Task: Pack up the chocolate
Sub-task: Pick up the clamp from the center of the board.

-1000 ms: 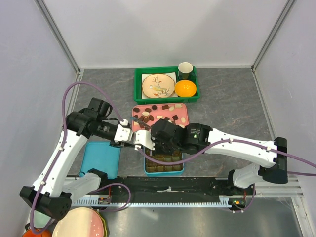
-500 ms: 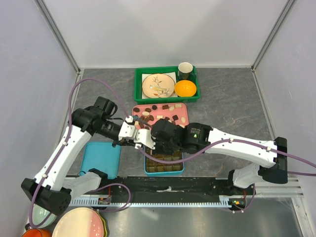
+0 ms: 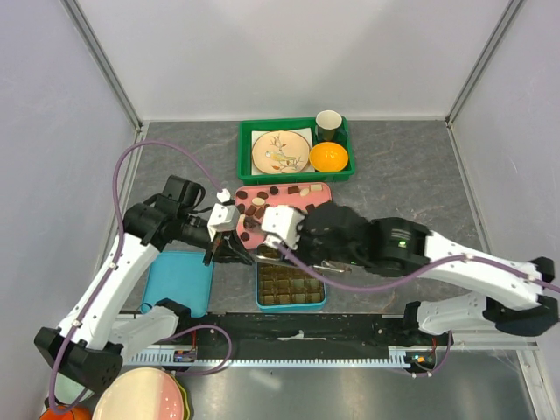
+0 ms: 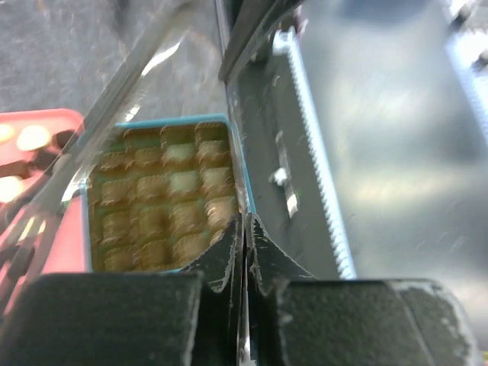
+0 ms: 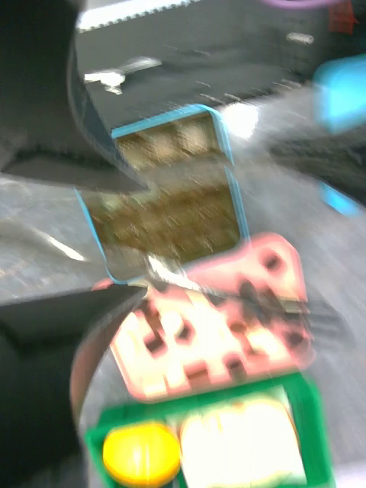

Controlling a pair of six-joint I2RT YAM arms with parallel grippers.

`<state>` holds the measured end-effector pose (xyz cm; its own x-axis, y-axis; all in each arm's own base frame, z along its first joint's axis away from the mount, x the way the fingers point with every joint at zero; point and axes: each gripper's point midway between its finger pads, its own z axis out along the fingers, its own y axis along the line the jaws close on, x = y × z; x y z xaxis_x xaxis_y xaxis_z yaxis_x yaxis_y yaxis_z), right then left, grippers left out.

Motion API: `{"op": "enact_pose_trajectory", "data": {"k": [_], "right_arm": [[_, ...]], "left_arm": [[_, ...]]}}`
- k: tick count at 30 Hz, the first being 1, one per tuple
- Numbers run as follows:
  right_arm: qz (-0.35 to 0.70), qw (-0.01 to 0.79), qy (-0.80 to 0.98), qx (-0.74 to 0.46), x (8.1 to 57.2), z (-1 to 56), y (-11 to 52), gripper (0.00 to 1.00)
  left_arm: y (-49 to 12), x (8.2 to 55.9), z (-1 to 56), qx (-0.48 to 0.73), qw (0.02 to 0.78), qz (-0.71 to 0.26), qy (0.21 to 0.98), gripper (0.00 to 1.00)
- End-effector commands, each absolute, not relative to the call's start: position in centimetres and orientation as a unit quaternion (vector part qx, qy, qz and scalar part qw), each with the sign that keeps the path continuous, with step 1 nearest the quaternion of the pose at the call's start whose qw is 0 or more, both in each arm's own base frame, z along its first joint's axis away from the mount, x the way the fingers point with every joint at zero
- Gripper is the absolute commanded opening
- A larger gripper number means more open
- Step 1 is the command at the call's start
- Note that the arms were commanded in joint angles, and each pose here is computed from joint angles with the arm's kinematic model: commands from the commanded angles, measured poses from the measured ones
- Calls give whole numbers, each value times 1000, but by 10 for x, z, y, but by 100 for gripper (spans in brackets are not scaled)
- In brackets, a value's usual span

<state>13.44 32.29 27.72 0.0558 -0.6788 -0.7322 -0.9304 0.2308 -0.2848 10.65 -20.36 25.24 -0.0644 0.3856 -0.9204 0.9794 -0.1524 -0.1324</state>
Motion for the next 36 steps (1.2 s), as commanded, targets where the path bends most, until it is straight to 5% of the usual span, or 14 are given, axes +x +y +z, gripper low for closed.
{"op": "enact_pose_trajectory", "data": {"k": [1, 6, 8, 16, 21, 29, 36], "right_arm": [[197, 574, 644, -466, 157, 391, 305, 65], [238, 632, 652, -345, 162, 429, 271, 89], [262, 638, 662, -295, 163, 429, 265, 98], [374, 665, 636, -116, 161, 447, 225, 98], [380, 647, 645, -144, 171, 432, 255, 98], [513, 555, 646, -105, 276, 422, 262, 98], [622, 520, 553, -194, 269, 450, 284, 98]], "left_arm": [[-225, 103, 294, 518, 322, -567, 553, 2], [-230, 143, 319, 443, 331, -586, 591, 2], [-226, 170, 340, 433, 393, -570, 577, 2], [-205, 226, 382, 315, 459, -567, 607, 1], [-203, 234, 396, 273, 478, -571, 609, 2], [-184, 248, 412, 200, 531, -554, 610, 2], [-177, 252, 393, 189, 523, -550, 623, 1]]}}
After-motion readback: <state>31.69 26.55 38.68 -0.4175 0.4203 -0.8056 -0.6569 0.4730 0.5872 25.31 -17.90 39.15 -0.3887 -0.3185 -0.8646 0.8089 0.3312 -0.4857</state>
